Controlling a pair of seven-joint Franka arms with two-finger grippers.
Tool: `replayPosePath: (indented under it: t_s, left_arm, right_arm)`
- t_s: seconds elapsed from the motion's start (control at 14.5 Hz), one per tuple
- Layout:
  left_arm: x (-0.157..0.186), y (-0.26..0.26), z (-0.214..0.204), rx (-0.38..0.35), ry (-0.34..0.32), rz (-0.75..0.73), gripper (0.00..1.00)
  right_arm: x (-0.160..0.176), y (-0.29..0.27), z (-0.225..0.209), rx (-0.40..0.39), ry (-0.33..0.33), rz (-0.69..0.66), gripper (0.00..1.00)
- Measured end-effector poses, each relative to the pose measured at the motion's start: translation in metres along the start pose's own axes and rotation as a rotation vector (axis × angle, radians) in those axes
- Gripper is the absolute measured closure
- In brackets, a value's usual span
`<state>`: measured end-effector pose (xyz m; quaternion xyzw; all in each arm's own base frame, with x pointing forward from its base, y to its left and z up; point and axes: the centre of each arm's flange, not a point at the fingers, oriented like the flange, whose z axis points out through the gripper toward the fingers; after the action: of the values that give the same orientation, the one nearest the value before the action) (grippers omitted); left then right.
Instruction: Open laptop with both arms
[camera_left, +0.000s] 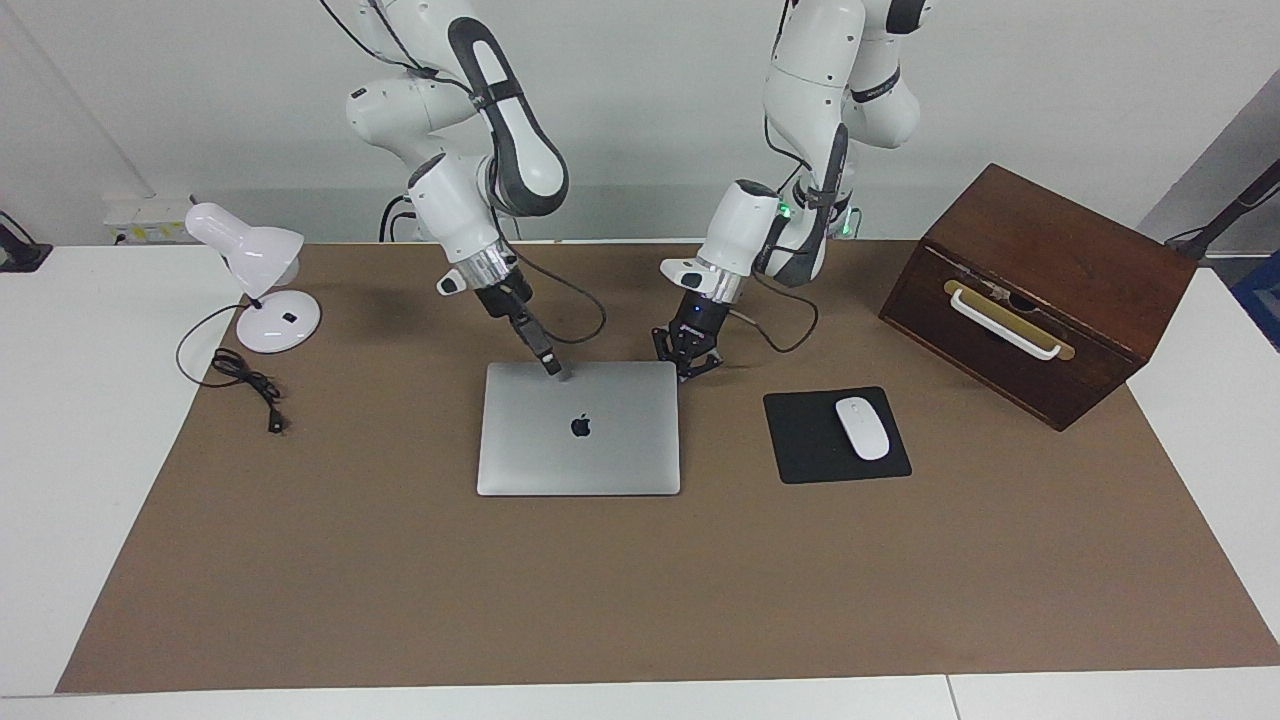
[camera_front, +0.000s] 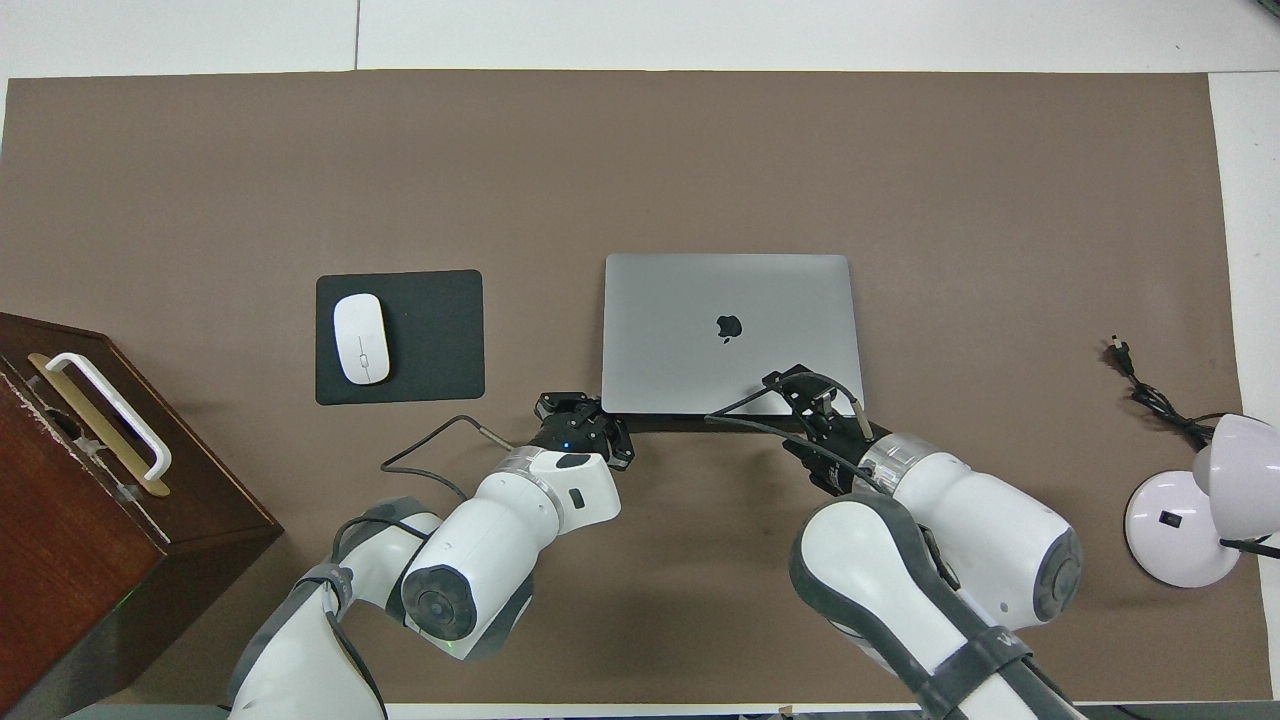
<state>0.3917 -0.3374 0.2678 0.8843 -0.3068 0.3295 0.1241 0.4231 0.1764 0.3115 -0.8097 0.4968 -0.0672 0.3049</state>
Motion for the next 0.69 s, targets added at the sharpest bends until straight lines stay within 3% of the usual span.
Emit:
replayPosePath:
  t_s: [0.69]
  left_arm:
    - [0.000,0.002,0.000,-0.003,0.000,0.004,0.99]
  right_arm:
    - [0.004,-0.025,0.003,0.036,0.004,-0.010,0.00]
